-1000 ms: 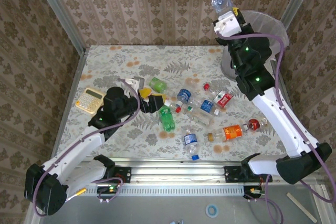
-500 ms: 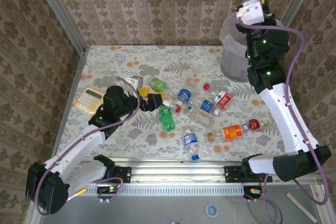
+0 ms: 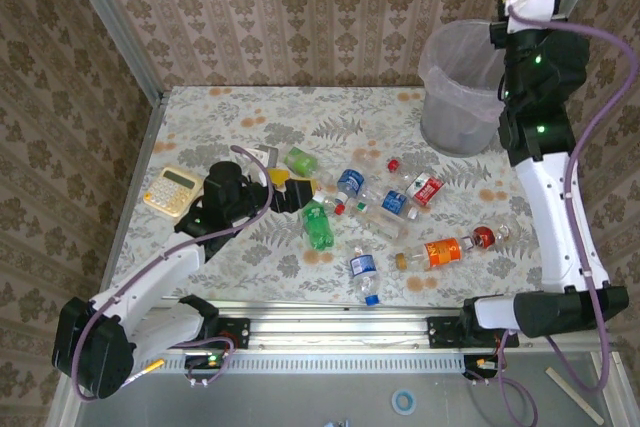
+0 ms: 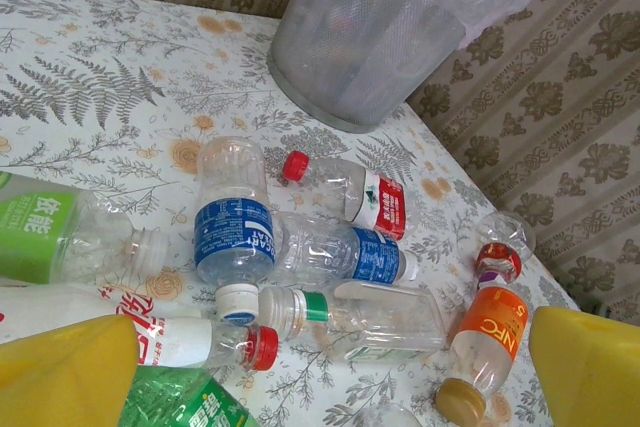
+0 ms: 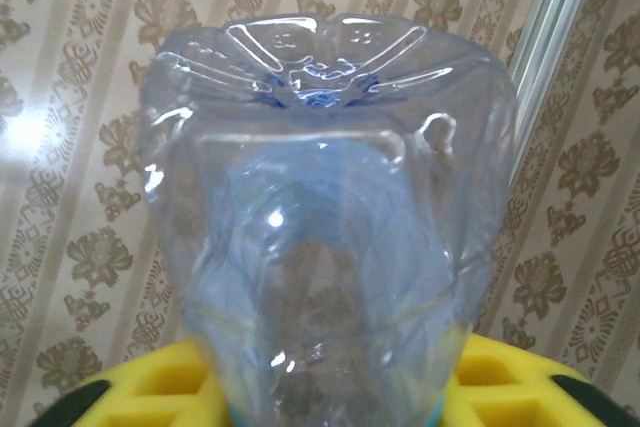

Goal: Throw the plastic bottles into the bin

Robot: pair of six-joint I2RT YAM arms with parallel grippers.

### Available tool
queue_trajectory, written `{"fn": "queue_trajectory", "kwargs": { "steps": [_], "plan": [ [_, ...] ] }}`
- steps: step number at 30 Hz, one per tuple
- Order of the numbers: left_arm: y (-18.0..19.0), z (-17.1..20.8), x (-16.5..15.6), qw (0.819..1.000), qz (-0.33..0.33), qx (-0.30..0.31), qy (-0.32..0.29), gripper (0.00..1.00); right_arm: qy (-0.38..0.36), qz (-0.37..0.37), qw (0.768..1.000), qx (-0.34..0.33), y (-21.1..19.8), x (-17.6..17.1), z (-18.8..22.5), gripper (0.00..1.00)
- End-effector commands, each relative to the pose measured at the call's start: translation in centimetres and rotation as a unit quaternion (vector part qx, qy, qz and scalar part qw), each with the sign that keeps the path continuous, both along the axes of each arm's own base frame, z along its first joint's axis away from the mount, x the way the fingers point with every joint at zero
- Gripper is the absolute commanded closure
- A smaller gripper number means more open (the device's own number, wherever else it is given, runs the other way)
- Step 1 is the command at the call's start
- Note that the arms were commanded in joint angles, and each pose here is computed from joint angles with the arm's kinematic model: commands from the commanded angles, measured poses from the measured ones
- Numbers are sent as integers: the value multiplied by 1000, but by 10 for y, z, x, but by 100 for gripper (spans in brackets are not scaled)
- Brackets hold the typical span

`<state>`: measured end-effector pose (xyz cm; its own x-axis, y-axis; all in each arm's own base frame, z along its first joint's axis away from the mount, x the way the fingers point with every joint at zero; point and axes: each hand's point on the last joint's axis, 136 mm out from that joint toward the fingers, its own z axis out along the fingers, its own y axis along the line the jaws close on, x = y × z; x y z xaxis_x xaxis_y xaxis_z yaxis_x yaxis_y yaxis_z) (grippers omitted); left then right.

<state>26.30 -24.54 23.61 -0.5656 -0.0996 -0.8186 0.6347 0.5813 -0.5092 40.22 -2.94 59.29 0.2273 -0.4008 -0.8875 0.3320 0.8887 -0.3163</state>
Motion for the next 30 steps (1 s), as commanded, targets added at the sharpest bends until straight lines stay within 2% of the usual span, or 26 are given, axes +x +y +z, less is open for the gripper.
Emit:
{"fn": "queue_trajectory", "kwargs": {
  "steps": [1, 4, 7, 9, 11, 24, 30],
  "plan": [
    [-1, 13, 3, 1000, -5, -11, -13, 0, 76, 26, 996, 48, -4, 35, -31, 56],
    [0, 12, 3, 1000, -3, -7, -9, 0, 138, 19, 988, 64, -14, 59, -50, 45],
    [1, 8, 4, 1000, 0, -3, -6, 0, 175, 3, 982, 70, -20, 73, -63, 21],
    [1, 6, 5, 1000, 0, -1, 0, 0, 172, -2, 982, 77, -22, 72, -56, 11],
    [0, 3, 5, 1000, -1, 1, 4, 0, 173, -10, 982, 75, -25, 71, -55, 6],
    [0, -4, 4, 999, -3, 6, 31, 0, 155, 11, 985, 81, -18, 45, -41, 1],
    [10, -22, 7, 996, 31, 38, 72, 0, 157, 76, 980, 101, 3, 20, -32, 0]
  ]
}}
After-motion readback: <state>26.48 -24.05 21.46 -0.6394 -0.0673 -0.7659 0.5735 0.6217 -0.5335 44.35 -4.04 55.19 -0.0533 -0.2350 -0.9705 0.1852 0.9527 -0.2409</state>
